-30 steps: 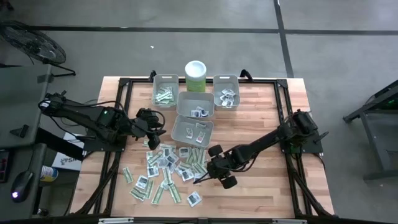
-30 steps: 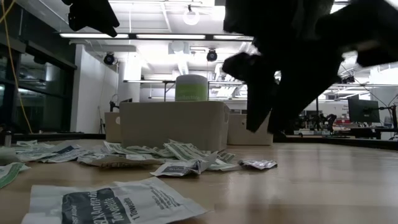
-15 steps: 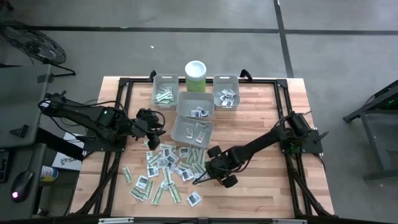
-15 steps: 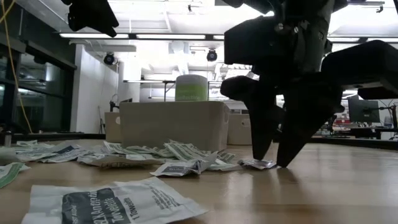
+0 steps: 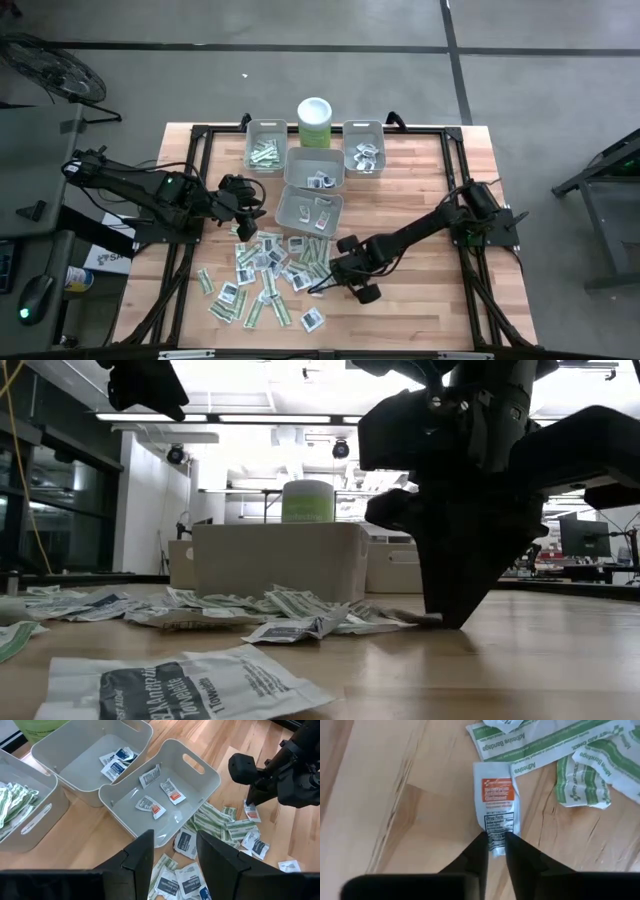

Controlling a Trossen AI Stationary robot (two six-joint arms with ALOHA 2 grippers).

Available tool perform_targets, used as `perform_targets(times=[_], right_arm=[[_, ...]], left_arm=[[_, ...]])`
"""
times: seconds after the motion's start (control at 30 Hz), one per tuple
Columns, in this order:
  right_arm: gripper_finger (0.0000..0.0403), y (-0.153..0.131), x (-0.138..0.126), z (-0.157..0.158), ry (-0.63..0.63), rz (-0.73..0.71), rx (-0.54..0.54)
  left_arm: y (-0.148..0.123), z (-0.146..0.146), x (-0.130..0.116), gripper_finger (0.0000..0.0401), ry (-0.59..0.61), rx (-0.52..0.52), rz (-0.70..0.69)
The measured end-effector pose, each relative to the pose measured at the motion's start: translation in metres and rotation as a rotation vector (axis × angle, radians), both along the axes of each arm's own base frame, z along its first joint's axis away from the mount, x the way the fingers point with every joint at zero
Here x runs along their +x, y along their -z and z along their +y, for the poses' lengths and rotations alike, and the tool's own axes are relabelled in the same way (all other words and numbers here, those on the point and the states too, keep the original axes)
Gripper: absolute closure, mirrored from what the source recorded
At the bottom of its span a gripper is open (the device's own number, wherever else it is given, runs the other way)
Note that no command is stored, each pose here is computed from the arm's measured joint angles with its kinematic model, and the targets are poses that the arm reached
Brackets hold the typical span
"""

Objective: Pick & Place First Aid Supplies
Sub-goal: Put the right ointment pack into the bottom center bin

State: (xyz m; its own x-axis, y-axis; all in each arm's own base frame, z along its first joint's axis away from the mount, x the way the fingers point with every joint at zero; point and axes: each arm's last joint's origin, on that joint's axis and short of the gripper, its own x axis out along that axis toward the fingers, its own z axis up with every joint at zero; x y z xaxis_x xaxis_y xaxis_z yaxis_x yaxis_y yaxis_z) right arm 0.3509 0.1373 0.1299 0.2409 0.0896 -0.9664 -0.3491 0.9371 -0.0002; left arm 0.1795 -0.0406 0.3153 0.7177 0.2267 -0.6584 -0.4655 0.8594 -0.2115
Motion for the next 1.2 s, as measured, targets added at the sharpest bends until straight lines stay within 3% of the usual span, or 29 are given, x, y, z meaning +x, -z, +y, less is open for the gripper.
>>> perform_targets(times=[0.17, 0.4, 0.57, 0.73, 0.9, 1.2], right_arm=[[0.0396, 0.0, 0.0, 0.001, 0.095, 0.011, 0.025], [0.0399, -0.012, -0.005, 0.004, 0.239, 0.001, 0.083], [0.0399, -0.049, 0.004, 0.007, 0.274, -0.122, 0.144], [0.0399, -0.082, 0.023, 0.001, 0.288, -0.256, 0.135], [0.0401, -0.103, 0.04, -0.022, 0.339, -0.366, 0.067], [0.0401, -0.104, 0.053, -0.087, 0.501, -0.375, 0.011]], left_arm=[[0.0, 0.0, 0.0, 0.0254, 0.0, 0.0, 0.0], [0.0, 0.0, 0.0, 0.0254, 0.0, -0.001, -0.001], [0.0, 0.0, 0.0, 0.0254, 0.001, -0.002, -0.002], [0.0, 0.0, 0.0, 0.0254, 0.0, -0.001, -0.001], [0.0, 0.0, 0.0, 0.0254, -0.001, -0.001, -0.002], [0.0, 0.0, 0.0, 0.0254, -0.007, -0.005, -0.004]])
